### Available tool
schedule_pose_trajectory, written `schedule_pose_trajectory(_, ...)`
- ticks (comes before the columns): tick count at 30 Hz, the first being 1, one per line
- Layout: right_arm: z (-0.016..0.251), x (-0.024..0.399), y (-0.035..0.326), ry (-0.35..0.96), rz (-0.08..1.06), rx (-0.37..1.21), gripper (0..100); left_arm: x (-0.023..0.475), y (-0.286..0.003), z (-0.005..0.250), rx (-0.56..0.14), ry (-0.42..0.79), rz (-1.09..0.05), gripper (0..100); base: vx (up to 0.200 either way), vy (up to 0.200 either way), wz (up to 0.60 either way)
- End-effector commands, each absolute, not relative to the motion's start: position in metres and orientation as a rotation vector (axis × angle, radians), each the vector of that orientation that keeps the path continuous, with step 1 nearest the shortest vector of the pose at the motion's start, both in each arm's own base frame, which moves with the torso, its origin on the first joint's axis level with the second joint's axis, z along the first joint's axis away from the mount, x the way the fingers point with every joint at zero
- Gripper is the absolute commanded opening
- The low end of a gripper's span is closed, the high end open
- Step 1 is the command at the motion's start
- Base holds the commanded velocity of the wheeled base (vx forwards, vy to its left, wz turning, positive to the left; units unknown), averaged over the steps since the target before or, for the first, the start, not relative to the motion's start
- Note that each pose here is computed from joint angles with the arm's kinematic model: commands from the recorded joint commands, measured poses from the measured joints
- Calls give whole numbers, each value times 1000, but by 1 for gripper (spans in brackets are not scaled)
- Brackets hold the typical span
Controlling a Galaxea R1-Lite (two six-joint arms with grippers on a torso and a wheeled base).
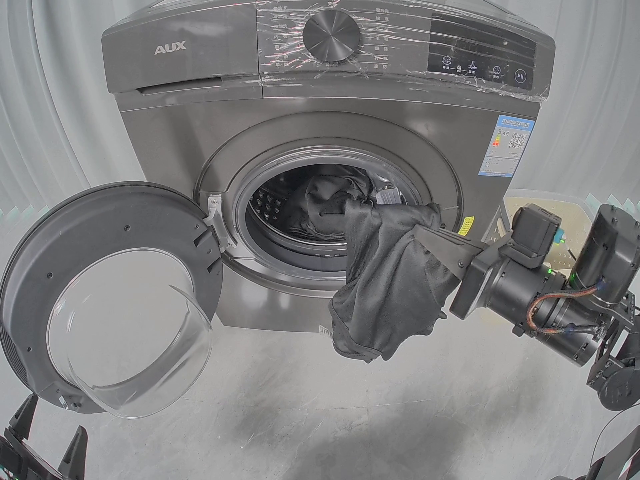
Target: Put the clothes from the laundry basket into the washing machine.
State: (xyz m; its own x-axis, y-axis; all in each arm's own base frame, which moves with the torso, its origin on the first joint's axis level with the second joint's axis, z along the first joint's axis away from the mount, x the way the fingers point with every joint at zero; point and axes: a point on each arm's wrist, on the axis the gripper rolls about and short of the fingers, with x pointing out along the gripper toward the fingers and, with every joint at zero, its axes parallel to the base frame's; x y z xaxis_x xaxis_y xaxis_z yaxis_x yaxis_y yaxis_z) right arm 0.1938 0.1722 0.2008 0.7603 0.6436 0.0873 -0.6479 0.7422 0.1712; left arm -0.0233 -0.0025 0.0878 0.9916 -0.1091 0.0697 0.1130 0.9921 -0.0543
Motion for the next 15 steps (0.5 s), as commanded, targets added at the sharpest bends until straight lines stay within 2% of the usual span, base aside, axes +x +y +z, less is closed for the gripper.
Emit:
schedule_pose_trajectory(1,198,200,187,-9,704,203,0,-30,-4,106,-38,-149,-149,100,0,0,0)
schedule_pose_trajectory(2,198,200,188,-9,702,203,0,-31,-4,109,-37,-158,-156,100,0,0,0)
schedule_pose_trajectory(3,200,201,193,-16,703,211,0,-39,-6,139,-29,-223,-242,100,0,0,0)
schedule_pose_trajectory(4,200,201,196,-17,708,217,0,-38,-7,154,-25,-213,-294,100,0,0,0)
schedule_pose_trajectory(5,201,202,197,-18,709,223,0,-34,-8,159,-24,-186,-333,100,0,0,0)
schedule_pose_trajectory(7,201,203,199,-16,710,229,0,-28,-9,161,-19,-154,-367,100,0,0,0)
schedule_pose_trajectory(8,200,205,203,-13,718,235,0,-11,-10,163,-28,-51,-426,100,0,0,0)
schedule_pose_trajectory(9,199,206,206,-12,721,235,0,-1,-10,163,-26,3,-453,100,0,0,0)
schedule_pose_trajectory(12,197,212,211,-34,720,244,0,23,-10,159,8,116,-483,100,0,0,0)
schedule_pose_trajectory(15,199,214,212,-61,725,255,0,37,-11,159,18,160,-501,100,0,0,0)
